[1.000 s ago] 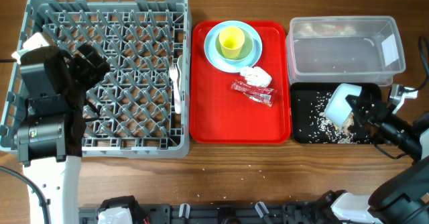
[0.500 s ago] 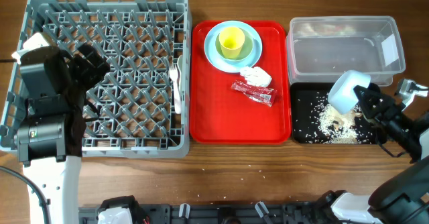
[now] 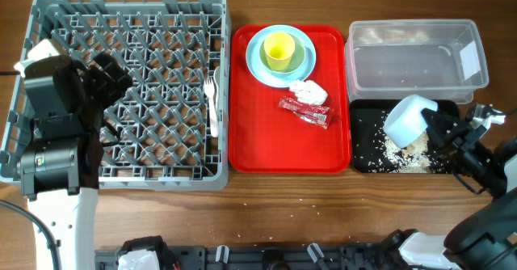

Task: Sort waste into correct bins and load items into the dishwasher rack
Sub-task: 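Tilt the bowl to dump the rice onto the black tray, then carry the empty bowl back and set it on the red tray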

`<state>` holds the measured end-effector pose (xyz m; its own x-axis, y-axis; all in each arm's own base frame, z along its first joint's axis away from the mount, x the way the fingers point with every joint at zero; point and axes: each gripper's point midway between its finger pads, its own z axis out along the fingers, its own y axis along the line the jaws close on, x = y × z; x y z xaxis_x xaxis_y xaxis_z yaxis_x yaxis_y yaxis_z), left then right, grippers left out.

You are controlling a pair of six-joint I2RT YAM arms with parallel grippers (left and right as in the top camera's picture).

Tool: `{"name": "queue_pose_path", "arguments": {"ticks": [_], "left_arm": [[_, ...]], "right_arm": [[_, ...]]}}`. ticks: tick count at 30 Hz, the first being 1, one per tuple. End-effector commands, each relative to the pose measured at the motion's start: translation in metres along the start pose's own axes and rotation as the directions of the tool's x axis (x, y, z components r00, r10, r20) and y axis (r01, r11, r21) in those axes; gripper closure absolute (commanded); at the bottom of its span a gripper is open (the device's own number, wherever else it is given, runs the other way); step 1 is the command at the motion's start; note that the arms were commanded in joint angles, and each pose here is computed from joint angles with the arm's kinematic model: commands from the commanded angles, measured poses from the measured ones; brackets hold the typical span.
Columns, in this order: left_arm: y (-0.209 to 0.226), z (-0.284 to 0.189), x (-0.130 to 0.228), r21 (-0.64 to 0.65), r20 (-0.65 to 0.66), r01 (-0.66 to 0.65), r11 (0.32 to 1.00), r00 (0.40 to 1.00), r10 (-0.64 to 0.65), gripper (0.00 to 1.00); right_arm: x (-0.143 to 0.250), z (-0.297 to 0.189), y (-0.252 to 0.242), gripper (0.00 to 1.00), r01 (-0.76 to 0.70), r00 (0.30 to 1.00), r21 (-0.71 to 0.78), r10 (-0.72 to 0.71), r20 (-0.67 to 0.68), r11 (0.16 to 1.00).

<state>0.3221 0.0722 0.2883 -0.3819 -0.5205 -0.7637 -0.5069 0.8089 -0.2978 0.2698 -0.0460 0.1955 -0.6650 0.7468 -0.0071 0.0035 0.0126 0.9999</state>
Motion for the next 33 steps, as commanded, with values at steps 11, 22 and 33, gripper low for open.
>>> {"name": "queue_pose_path", "arguments": {"ticks": [11, 22, 33], "left_arm": [[0.002, -0.001, -0.003, -0.007, 0.011, 0.007, 1.000, 1.000, -0.007, 0.00], [0.002, -0.001, -0.003, -0.007, 0.011, 0.007, 1.000, 1.000, -0.007, 0.00], [0.002, -0.001, -0.003, -0.007, 0.011, 0.007, 1.000, 1.000, -0.007, 0.00]], "right_arm": [[0.006, 0.002, -0.015, 0.96, 0.079, 0.993, 0.229, -0.056, -0.104, 0.970], [0.087, 0.049, 0.078, 0.96, 0.621, 0.767, 0.594, -0.556, -0.322, 0.512], [0.216, 0.181, -0.078, 0.96, 0.880, 0.473, 0.455, -0.354, -0.807, 0.139]]}}
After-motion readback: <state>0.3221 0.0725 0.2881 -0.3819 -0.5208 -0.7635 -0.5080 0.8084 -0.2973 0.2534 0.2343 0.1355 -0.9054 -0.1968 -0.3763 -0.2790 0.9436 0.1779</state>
